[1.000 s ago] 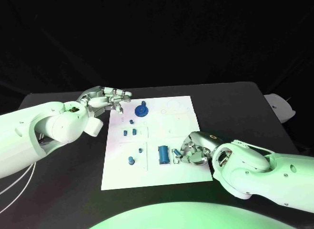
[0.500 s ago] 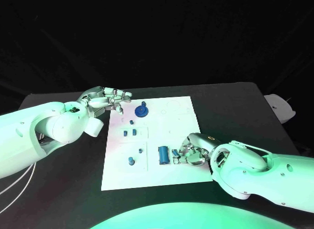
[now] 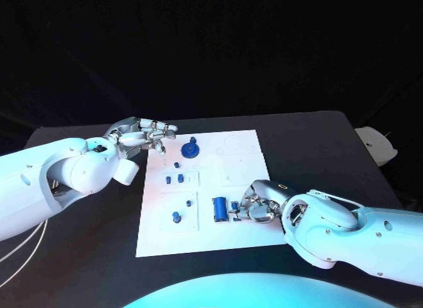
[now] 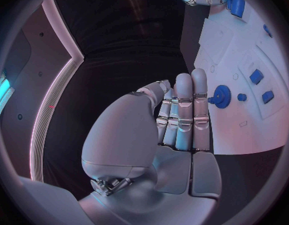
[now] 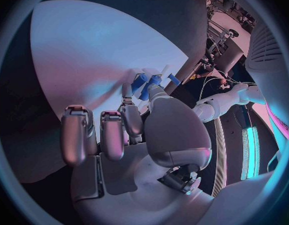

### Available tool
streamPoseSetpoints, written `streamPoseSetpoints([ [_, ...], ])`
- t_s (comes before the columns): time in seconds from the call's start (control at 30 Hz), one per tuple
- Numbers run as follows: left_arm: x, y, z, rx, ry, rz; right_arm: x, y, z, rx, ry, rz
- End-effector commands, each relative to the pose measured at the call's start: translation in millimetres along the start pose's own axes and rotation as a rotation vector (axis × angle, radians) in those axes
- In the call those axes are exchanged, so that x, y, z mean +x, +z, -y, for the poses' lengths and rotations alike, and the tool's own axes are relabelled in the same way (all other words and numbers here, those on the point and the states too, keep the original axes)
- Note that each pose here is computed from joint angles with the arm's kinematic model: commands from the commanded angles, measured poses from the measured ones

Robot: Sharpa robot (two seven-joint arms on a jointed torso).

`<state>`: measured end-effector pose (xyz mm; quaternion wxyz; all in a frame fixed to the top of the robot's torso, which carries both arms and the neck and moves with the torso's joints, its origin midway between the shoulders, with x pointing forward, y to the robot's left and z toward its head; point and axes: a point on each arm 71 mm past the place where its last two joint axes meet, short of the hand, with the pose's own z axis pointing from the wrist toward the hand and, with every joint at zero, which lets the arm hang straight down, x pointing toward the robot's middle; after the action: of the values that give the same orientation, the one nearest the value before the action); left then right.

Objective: Assemble the parts on the task board

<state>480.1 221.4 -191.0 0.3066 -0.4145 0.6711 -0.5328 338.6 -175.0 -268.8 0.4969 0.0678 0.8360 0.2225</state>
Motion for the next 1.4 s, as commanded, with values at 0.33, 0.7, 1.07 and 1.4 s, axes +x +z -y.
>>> streamPoseSetpoints([
  [0.33,1.0,0.1,0.1,-0.006,0.002,-0.007,-1.6,-3.9,3,0.0,0.005,0.004],
  [0.7,-0.2,-0.3,0.0,-0.006,0.002,-0.003,-1.3,-7.8,11,-0.012,-0.033,-0.05],
  [1.07,-1.0,-0.5,-0.2,-0.007,0.002,-0.001,0.3,-9.2,10,-0.032,-0.045,-0.064],
  [1.4,-1.1,-0.2,-0.2,-0.006,0.002,-0.001,1.4,-6.2,10,-0.025,-0.042,-0.059],
])
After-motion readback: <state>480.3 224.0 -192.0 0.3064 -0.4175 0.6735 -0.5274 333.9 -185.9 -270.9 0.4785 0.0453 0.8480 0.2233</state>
